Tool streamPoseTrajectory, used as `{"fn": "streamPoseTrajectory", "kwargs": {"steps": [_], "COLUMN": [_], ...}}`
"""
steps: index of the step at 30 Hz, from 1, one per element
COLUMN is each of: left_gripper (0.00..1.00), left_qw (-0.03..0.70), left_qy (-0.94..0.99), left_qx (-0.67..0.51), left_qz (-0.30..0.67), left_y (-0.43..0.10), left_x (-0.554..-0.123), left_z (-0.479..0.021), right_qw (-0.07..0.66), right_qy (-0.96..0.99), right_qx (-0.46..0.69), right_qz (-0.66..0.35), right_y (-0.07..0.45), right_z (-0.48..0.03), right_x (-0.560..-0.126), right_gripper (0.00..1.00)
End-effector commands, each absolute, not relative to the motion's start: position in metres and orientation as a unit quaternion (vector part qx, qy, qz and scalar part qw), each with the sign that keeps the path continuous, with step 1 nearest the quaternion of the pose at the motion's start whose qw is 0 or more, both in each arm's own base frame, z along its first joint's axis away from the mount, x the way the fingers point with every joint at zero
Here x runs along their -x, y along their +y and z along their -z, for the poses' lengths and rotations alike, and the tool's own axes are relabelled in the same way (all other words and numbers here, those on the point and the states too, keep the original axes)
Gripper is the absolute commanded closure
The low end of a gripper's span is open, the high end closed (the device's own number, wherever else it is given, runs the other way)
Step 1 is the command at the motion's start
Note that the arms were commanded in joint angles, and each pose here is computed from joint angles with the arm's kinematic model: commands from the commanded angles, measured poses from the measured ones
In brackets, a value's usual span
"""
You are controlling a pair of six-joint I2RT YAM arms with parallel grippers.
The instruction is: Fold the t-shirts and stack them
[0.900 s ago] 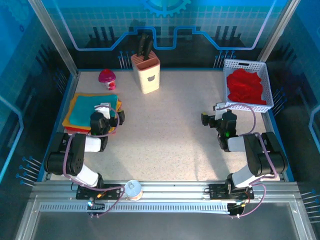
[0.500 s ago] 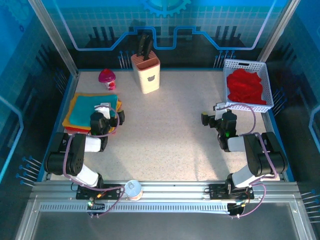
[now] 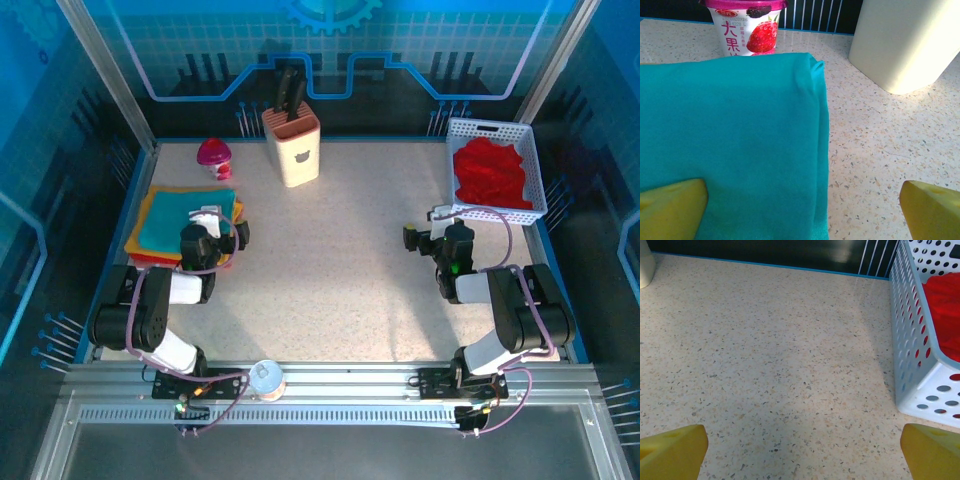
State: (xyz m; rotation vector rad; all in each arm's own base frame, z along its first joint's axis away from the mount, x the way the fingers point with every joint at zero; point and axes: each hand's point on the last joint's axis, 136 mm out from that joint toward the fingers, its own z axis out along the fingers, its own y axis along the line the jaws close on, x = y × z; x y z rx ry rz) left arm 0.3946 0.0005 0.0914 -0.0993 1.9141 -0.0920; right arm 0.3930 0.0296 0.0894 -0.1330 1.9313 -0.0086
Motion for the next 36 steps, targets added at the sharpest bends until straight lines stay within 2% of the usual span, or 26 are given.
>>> {"fn": "streamPoseTrajectory", "kwargs": {"steps": [1,4,14,18,20,24,28,31,36], "left_gripper": [0.01,0.01,0.01,0.01,0.01,0.01,0.04,0.06,0.09], "left_qw": [0.575,0.581,0.576,0.569,0.563,0.555,0.501,0.462,0.398], "left_qy": [0.816,0.81,0.816,0.821,0.825,0.828,0.858,0.875,0.9], "left_qx": [0.032,0.041,0.033,0.028,0.033,0.068,0.092,0.098,0.099], "left_qz": [0.044,0.068,0.038,0.042,0.033,0.034,0.069,0.102,0.148], "left_y": [-0.004,0.0,-0.003,-0.005,-0.003,0.003,-0.006,-0.018,-0.038], "left_x": [-0.399,-0.395,-0.399,-0.401,-0.399,-0.393,-0.384,-0.37,-0.339], "left_z": [-0.094,-0.095,-0.094,-0.101,-0.121,-0.167,-0.216,-0.234,-0.238], "right_qw": [0.593,0.594,0.586,0.563,0.55,0.495,0.437,0.4,0.327], "right_qy": [0.805,0.804,0.809,0.823,0.827,0.856,0.881,0.892,0.892], "right_qx": [0.007,0.004,0.037,-0.002,-0.035,-0.108,-0.175,-0.204,-0.312], "right_qz": [0.019,0.025,0.031,0.079,0.109,0.102,0.038,0.056,0.024], "right_y": [0.008,0.007,0.02,0.005,-0.007,-0.02,-0.031,-0.049,-0.083], "right_z": [-0.101,-0.101,-0.102,-0.126,-0.14,-0.173,-0.208,-0.225,-0.203], "right_x": [-0.393,-0.393,-0.399,-0.398,-0.398,-0.386,-0.389,-0.399,-0.425], "right_gripper": [0.0,0.0,0.0,0.0,0.0,0.0,0.02,0.0,0.0]}}
